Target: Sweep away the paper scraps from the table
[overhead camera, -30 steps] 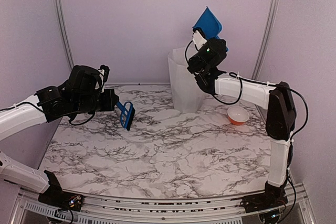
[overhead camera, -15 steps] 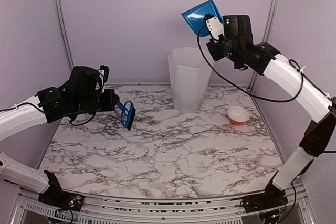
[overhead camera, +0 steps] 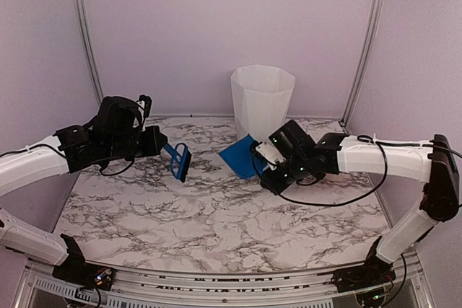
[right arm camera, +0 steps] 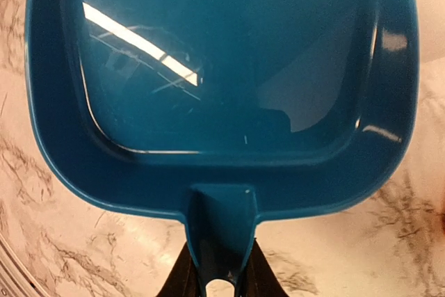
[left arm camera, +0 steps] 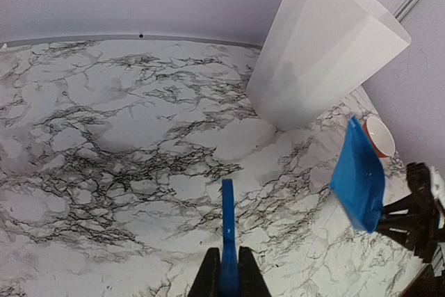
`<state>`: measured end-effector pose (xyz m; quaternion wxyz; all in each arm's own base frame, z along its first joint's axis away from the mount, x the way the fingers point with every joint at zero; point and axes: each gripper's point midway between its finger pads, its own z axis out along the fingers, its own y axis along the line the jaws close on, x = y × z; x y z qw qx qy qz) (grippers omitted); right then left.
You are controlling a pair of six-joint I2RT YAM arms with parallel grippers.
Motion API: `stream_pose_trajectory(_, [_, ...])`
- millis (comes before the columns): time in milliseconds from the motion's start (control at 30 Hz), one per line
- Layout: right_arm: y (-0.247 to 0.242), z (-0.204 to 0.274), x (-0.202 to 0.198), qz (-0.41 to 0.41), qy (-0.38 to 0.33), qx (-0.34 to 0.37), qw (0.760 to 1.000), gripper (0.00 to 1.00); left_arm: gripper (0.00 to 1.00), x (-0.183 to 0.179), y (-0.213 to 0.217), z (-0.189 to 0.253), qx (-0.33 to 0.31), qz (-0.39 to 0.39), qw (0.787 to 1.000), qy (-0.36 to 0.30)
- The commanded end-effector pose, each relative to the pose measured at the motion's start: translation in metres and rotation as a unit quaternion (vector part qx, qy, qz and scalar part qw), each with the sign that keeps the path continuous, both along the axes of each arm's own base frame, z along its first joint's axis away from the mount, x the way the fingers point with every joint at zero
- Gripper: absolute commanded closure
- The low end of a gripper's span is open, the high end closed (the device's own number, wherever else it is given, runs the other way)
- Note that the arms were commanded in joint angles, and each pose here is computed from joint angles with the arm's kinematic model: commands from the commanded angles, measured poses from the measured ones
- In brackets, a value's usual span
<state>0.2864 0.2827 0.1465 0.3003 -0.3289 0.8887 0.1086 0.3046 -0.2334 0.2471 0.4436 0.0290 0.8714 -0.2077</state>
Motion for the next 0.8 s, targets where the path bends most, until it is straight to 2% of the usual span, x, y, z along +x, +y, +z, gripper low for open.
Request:
stream_pose_trajectory(0, [0.048,-0.044,-0.034,0.019,0.069,0.037,0.997,0.91,1.0,0.002,-0.025,0.0,-0.064,-0.028,0.998,0.008])
stream_pose_trajectory(100, [0.06,-0.065,-0.042,0.024,0.068,0.004,0.997,0.59,1.0,0.0,-0.044,-0.003,-0.128,-0.048,0.99,0.023])
stream_pose_trajectory(167, [0.061,-0.07,-0.041,0.015,0.063,0.001,0.998,0.42,0.99,-0.001,-0.054,-0.01,-0.174,-0.053,0.983,0.036])
stream_pose_trajectory(233, [0.057,-0.066,-0.037,0.0,0.049,0.007,0.999,0.23,0.91,0.0,-0.065,-0.018,-0.218,-0.06,0.973,0.048])
stream_pose_trajectory(267, [0.053,-0.062,-0.035,-0.007,0.04,0.012,0.999,0.18,0.89,-0.001,-0.07,-0.026,-0.23,-0.063,0.969,0.06])
stream_pose_trajectory(300, [0.049,-0.058,-0.033,-0.016,0.031,0.017,0.999,0.15,0.85,0.0,-0.073,-0.035,-0.232,-0.063,0.968,0.071])
stream_pose_trajectory(333, [0.043,-0.053,-0.029,-0.027,0.021,0.022,0.999,0.15,0.77,0.002,-0.076,-0.046,-0.229,-0.06,0.968,0.083])
stream_pose_trajectory(433, [0.02,-0.043,-0.019,-0.067,-0.003,0.042,0.997,0.12,0.32,0.004,-0.075,-0.062,-0.215,-0.053,0.971,0.09])
stream_pose_trajectory(467, [0.011,-0.036,-0.013,-0.083,-0.017,0.056,0.995,0.11,0.1,0.004,-0.073,-0.065,-0.208,-0.052,0.973,0.087])
stream_pose_trajectory(500, [0.0,-0.026,-0.007,-0.102,-0.035,0.072,0.992,0.1,0.02,0.005,-0.069,-0.067,-0.201,-0.049,0.975,0.082])
stream_pose_trajectory(633, [-0.06,-0.003,0.02,-0.192,-0.108,0.106,0.97,0.08,0.01,0.011,-0.034,-0.077,-0.159,-0.002,0.985,0.066])
stream_pose_trajectory(767, [-0.116,0.025,0.035,-0.271,-0.197,0.117,0.935,0.01,0.01,0.013,0.023,-0.084,-0.059,0.077,0.995,0.026])
